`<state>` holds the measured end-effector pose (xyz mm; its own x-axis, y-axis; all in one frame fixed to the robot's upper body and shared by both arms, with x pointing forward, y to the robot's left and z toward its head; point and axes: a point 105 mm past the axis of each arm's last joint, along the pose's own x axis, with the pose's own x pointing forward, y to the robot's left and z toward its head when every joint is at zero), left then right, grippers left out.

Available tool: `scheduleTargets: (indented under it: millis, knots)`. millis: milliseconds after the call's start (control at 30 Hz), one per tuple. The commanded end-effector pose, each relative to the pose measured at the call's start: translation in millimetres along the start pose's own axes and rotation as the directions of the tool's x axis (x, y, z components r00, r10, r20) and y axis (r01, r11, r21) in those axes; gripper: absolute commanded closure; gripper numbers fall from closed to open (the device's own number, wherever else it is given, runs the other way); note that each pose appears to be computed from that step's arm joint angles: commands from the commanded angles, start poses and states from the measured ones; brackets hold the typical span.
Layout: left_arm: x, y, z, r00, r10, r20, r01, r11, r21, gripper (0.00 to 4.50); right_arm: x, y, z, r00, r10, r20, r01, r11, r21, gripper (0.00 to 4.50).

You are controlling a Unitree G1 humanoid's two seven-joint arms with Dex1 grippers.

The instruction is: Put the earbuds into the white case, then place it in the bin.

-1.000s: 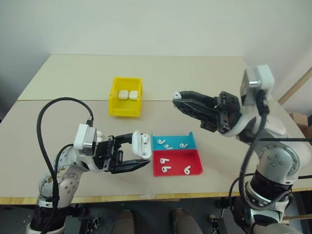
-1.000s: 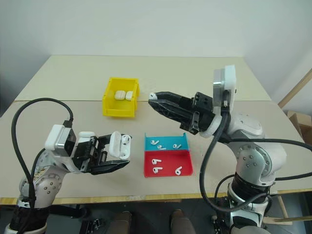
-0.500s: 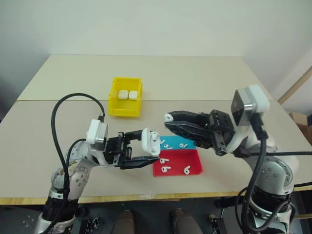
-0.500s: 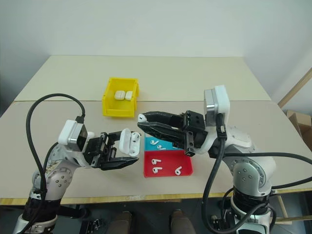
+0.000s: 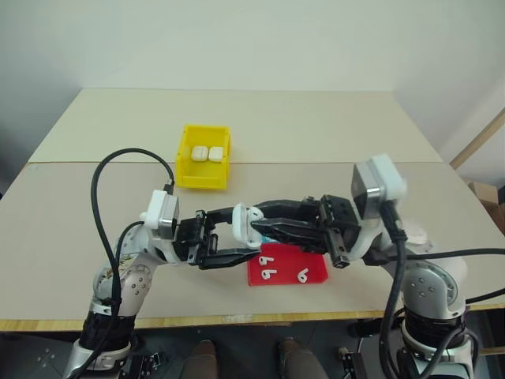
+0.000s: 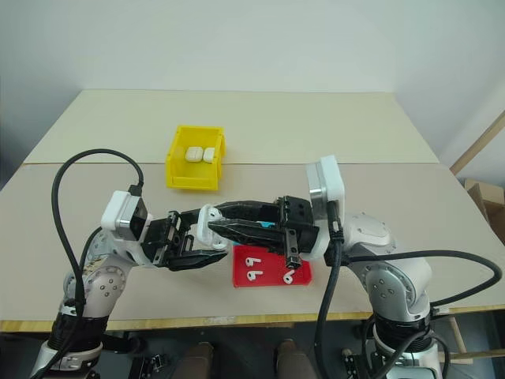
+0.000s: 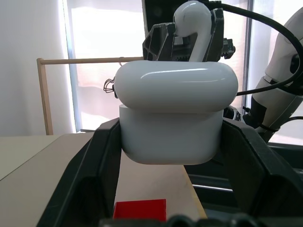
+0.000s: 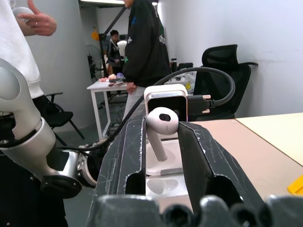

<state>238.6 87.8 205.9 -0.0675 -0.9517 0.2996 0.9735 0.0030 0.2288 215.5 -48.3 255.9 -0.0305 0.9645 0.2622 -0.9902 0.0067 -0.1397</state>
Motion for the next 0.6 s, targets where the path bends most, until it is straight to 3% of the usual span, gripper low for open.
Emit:
scheduleTargets:
  millis: [33,600]
  knots:
    - [2.7,-2.3,7.6,1.0,-0.022,0.014,0.021,0.999,0.041,1.67,1.4,5.6,1.0,1.0,0.02,-0.002,-0.02,0.999,-0.029,3.23]
    - [2.2,-3.6,9.1,1.0,-0.024,0.019,0.023,0.999,0.048,1.67,1.4,7.0,-6.4,0.998,0.023,-0.062,-0.025,1.0,-0.019,3.23]
